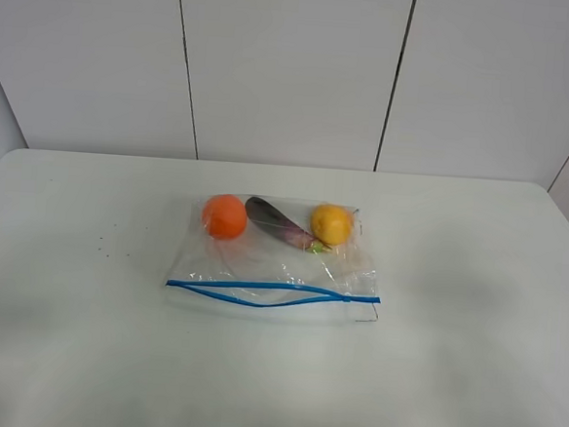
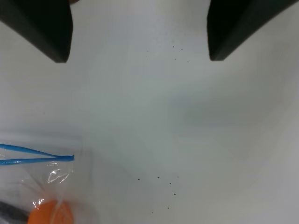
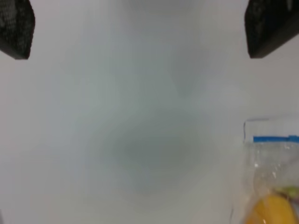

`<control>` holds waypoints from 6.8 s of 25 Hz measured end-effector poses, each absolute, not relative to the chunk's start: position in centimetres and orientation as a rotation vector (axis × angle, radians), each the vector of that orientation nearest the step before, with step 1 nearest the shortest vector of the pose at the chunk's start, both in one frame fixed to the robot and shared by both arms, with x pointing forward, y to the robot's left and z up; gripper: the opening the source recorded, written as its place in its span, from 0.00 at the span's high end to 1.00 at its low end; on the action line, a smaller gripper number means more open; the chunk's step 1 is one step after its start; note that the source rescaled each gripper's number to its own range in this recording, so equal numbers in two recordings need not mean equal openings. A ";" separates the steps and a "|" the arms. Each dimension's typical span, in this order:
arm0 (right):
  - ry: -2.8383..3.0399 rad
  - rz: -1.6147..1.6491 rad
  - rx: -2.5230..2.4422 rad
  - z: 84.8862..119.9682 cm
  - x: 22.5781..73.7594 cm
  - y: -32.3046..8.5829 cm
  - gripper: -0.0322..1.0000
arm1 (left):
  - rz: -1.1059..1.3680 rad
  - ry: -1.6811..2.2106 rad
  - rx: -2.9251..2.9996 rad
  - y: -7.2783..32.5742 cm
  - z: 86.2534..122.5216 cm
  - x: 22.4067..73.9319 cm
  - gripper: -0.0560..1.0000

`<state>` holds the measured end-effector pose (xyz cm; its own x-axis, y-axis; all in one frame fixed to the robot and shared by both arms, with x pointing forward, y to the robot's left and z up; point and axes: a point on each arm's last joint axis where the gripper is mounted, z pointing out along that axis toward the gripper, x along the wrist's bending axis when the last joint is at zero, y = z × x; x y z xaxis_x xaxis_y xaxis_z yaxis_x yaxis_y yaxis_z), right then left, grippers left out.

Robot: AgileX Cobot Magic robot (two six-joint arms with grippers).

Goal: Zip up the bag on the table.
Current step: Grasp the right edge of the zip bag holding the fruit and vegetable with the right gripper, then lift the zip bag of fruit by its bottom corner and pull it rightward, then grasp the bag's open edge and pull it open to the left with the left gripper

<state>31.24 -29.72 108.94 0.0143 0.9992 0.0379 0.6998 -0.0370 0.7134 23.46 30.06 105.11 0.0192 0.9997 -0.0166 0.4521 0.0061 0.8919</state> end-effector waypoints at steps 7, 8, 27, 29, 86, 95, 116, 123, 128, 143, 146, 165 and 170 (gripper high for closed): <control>1.916 0.606 1.978 109.1 40.3 -29.4 0.00 | 0.924 1.532 1.546 30.1 105.1 23.5 0.04; 1.944 0.584 1.998 108.7 41.5 -29.3 0.00 | 0.924 1.532 1.546 30.1 105.1 23.5 0.04; 2.315 0.920 2.187 94.5 55.5 -25.6 0.00 | 0.924 1.532 1.546 30.1 105.1 23.5 0.04; 2.376 0.957 2.175 93.4 56.3 -25.3 0.01 | 0.924 1.532 1.546 30.1 105.1 23.5 0.04; 2.366 1.600 2.713 85.5 59.6 -23.6 0.97 | 0.924 1.532 1.546 30.1 105.1 23.5 0.04; 2.062 1.610 3.054 86.0 60.1 -23.4 0.97 | 0.924 1.532 1.546 30.1 105.1 23.5 0.04; 1.999 1.753 2.974 91.3 60.5 -22.3 0.97 | 0.924 1.532 1.546 30.1 105.1 23.5 0.04; 1.998 1.754 2.974 91.3 60.5 -22.3 0.97 | 0.924 1.532 1.546 30.1 105.1 23.5 0.04; 1.998 1.754 2.974 91.3 60.5 -22.3 0.97 | 0.924 1.532 1.546 30.1 105.1 23.5 0.04; 1.999 1.755 2.973 91.3 60.5 -22.3 0.97 | 0.910 1.548 1.562 30.0 109.2 25.0 0.04; 1.999 1.755 2.973 91.3 60.5 -22.3 0.97 | 0.874 1.585 1.598 30.0 112.2 27.4 0.04; 2.003 1.754 2.970 91.3 60.5 -22.3 0.97 | 1.790 0.588 1.981 29.7 117.1 48.8 0.04; 2.003 1.754 2.970 91.3 60.5 -22.3 0.97 | 2.054 0.317 1.874 28.6 116.1 53.0 0.04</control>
